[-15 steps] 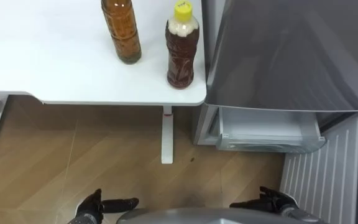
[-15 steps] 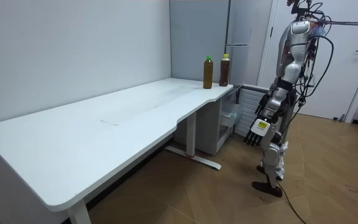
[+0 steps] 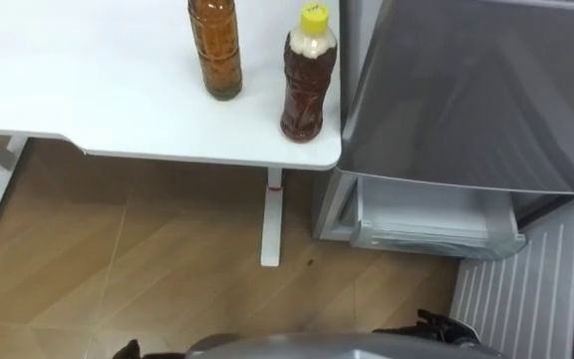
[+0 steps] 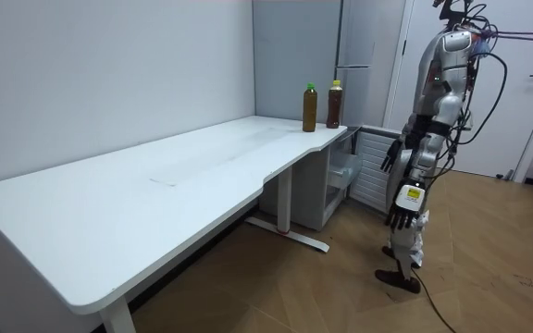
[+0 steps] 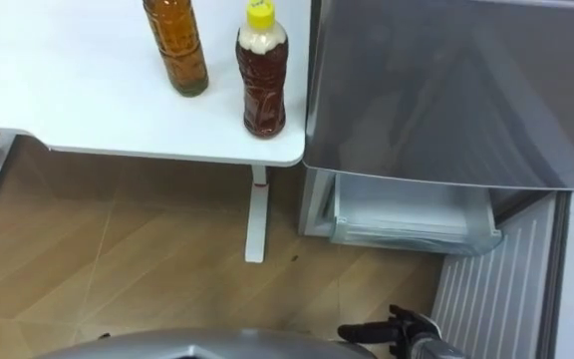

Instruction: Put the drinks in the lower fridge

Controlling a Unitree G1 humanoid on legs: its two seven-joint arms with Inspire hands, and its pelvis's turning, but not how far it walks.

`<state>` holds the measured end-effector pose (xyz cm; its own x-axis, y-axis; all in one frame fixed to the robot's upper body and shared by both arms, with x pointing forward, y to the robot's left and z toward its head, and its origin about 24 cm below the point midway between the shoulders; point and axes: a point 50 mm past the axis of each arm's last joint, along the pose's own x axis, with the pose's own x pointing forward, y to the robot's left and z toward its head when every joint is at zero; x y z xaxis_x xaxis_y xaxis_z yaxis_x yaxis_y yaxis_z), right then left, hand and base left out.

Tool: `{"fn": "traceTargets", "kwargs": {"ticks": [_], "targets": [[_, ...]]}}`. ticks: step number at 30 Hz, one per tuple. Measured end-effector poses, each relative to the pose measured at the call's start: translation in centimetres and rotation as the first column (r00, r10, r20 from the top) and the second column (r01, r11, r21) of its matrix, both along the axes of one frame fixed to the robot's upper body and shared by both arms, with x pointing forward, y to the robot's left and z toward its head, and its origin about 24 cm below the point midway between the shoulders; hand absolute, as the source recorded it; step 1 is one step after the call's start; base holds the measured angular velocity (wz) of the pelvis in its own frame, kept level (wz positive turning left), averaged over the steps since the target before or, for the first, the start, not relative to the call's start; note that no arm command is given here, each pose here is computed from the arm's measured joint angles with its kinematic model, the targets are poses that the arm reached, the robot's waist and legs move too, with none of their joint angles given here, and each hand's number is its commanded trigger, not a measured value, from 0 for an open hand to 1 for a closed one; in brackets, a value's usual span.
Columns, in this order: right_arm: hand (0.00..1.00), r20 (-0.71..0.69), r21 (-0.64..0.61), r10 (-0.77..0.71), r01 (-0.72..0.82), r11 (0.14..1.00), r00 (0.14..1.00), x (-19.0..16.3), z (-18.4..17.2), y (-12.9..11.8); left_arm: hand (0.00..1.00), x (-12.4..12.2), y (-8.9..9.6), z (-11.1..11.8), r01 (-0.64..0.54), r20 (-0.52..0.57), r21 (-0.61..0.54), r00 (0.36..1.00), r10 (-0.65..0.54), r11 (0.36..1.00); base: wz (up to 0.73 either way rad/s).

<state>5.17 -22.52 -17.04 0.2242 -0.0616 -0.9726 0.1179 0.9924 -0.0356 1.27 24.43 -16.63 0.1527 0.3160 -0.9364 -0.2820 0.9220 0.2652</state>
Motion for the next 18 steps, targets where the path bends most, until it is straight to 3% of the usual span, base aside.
{"fn": "traceTargets", "kwargs": {"ticks": [7,18], "targets": [[0.00,0.000,0.002,-0.033,0.033,0.999,0.999,-0.1,0.0,0.0,0.00,0.3,0.2,0.1,-0.022,0.002,0.048,1.000,0.022,0.999,0.01],[0.00,-0.010,0.007,-0.093,0.094,0.996,0.996,-0.8,-0.1,-0.2,0.00,1.4,1.1,0.5,-0.169,0.056,0.134,0.985,0.163,0.976,0.00]]}}
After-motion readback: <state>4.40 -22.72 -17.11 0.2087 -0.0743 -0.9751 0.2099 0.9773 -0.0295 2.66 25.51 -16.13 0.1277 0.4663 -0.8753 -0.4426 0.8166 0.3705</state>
